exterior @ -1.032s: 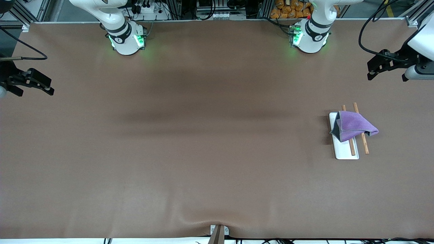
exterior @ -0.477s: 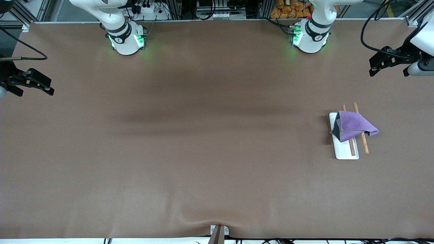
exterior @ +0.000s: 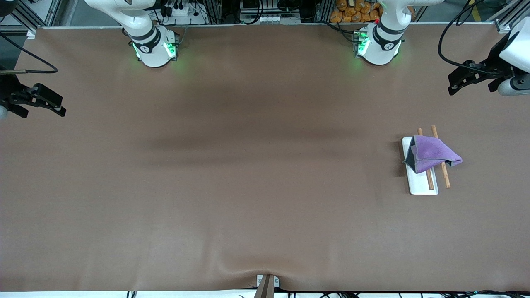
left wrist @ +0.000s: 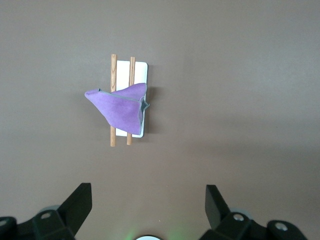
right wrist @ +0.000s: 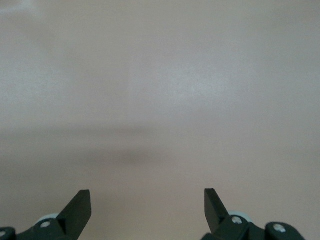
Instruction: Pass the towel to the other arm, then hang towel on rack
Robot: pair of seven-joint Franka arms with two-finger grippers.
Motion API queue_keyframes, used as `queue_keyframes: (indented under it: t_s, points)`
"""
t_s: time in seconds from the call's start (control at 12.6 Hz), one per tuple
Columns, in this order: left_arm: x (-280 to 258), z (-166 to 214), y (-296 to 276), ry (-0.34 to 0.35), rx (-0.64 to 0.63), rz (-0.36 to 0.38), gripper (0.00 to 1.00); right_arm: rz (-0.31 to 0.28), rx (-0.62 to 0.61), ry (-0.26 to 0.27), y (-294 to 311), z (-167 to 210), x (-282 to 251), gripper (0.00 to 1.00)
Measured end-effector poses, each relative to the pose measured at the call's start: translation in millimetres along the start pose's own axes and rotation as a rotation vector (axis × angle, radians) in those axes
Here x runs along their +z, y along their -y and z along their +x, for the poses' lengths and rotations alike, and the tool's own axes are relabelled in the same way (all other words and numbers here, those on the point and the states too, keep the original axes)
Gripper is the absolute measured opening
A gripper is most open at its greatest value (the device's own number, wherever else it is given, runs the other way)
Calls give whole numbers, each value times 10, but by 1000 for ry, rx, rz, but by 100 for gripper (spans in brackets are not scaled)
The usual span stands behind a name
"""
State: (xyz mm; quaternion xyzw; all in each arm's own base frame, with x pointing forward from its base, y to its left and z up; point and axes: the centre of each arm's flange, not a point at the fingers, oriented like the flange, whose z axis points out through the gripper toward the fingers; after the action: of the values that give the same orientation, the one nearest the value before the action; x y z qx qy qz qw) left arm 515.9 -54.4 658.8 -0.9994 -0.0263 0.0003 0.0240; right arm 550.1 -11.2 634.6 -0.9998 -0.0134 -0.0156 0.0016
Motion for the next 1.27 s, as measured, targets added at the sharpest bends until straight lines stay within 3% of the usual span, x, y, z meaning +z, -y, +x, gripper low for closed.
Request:
queue_keyframes:
  t_s: [0.87,1.27]
  points:
    - [3,-4,-10,2,6,0,100,0,3,3,-16,6,14,100]
    - [5,1,23,8,20,-38,100,0,4,3,-20,8,18,100]
